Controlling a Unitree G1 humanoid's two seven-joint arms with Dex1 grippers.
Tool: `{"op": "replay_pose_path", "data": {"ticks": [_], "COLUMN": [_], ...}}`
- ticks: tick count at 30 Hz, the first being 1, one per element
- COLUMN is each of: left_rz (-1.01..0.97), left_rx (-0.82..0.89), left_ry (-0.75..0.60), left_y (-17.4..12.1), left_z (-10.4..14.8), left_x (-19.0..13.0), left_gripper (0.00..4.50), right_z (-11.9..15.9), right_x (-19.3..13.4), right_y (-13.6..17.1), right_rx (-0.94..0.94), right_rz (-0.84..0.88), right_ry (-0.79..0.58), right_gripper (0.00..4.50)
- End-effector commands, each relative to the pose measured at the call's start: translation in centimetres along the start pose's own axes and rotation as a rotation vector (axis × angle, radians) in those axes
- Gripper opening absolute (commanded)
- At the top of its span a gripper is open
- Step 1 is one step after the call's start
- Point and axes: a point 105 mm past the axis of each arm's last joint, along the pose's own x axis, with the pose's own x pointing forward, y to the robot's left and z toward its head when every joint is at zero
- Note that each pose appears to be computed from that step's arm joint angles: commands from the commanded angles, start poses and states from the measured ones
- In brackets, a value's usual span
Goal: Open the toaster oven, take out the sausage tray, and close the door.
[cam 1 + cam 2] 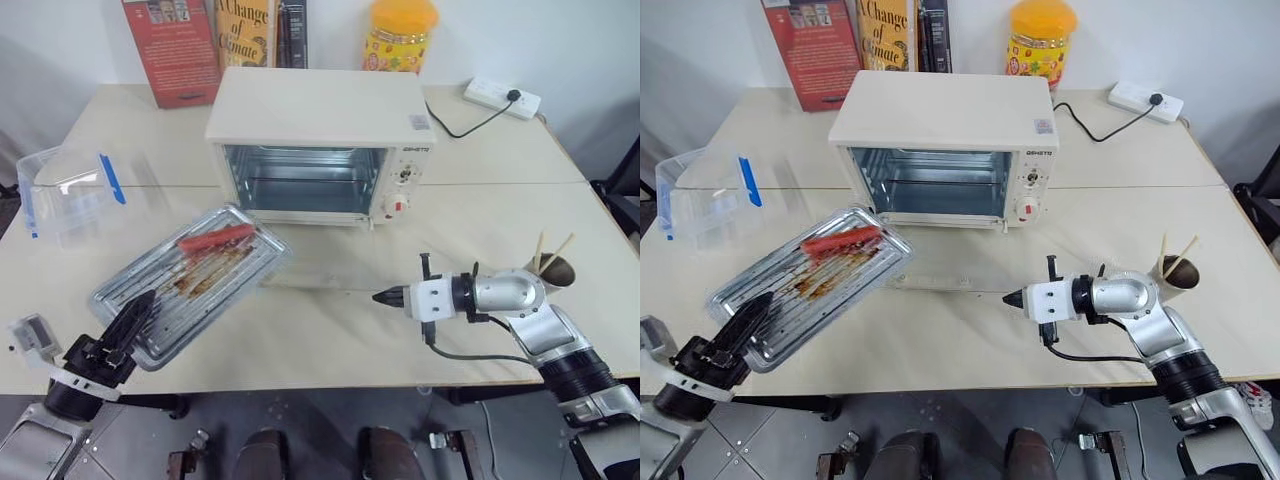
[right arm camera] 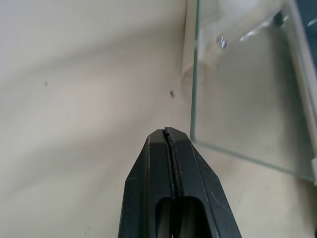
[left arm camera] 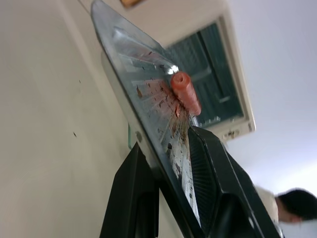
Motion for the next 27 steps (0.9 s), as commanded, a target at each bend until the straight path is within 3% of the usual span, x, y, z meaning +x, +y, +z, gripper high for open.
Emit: {"op": "replay_pose_path", "data": {"ticks": [1, 12, 14, 27], "left_rz": [-0.009, 0.067, 0.072, 0.158], "left_rx": [0.019, -0.005, -0.003, -0.001], "left_ry": [-0.086, -0.261, -0.329, -0.367], "left_y": [-0.6, 0.9, 0.9, 1.6], "left_z": [1.2, 2.5, 3.6, 3.9], "left_x": [-0.6, -2.0, -2.5, -4.4], "left_gripper": [0.58, 0.58, 0.58, 0.58], "right_z": [0.1, -0.7, 0.1, 4.3], "right_x": [0.2, 0.8, 1.0, 0.3], "right_y": [-0.7, -1.4, -2.5, -8.2], "right_rx": [-0.027, -0.039, -0.034, -0.029], "right_rz": [-0.005, -0.029, -0.061, -0.162], "right_ry": [-0.008, 0.001, -0.029, -0.137], "right_gripper": [0.00, 0.00, 0.00, 0.00]}}
